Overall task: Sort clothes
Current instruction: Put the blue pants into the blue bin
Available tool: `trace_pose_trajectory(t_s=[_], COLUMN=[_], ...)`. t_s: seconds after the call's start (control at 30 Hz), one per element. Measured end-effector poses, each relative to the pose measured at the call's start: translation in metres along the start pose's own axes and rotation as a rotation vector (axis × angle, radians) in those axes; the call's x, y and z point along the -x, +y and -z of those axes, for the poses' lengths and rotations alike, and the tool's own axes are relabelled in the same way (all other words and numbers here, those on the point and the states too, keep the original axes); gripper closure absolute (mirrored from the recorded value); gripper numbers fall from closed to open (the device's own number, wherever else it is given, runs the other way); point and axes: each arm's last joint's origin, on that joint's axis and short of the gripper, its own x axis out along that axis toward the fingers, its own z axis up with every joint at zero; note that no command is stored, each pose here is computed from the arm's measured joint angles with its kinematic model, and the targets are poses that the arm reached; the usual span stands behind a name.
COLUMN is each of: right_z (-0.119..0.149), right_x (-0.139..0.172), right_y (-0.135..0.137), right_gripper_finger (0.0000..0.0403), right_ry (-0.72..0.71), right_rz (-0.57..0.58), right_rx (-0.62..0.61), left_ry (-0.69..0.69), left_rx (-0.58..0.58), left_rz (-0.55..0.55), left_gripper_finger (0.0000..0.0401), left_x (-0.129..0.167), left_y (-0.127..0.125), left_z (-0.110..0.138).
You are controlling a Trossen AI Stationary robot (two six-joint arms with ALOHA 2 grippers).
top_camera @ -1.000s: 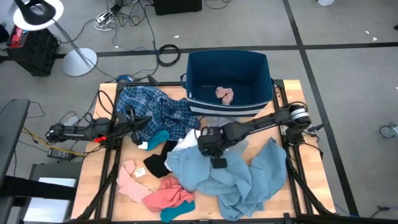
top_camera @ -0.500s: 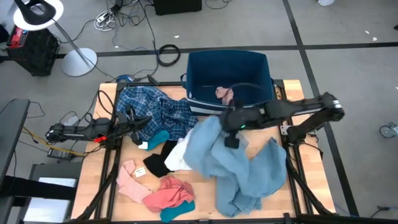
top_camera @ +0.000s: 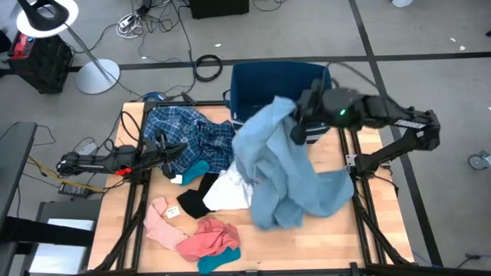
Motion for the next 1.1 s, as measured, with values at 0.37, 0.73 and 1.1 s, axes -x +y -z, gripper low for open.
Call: trace_pose_trajectory(t_s=[0.37, 0.73, 1.1], right_z=[-0.084, -0.118, -0.096], right_x=[0.027, 0.03, 0.013], right_y=[-0.031, -0.074, -0.121], right_gripper_finger=[0.0382, 0.0382, 0.0382], right_ry=[-0.26, -0.379, -0.151], right_rz=[0.087, 0.355, 0.629], right_rx=[0.015, -0.021, -0.054], left_ry=[0.0, 0.0, -0.001], left_rx=[0.0, 0.0, 0.0], left_rz=[0.001, 0.0, 0.001], left_gripper_finger=[0.0395, 0.0395, 0.0395], left_x=[0.0, 0.0, 0.0], left_y=[0.0, 0.0, 0.0], left_z=[0.0, 0.0, 0.0])
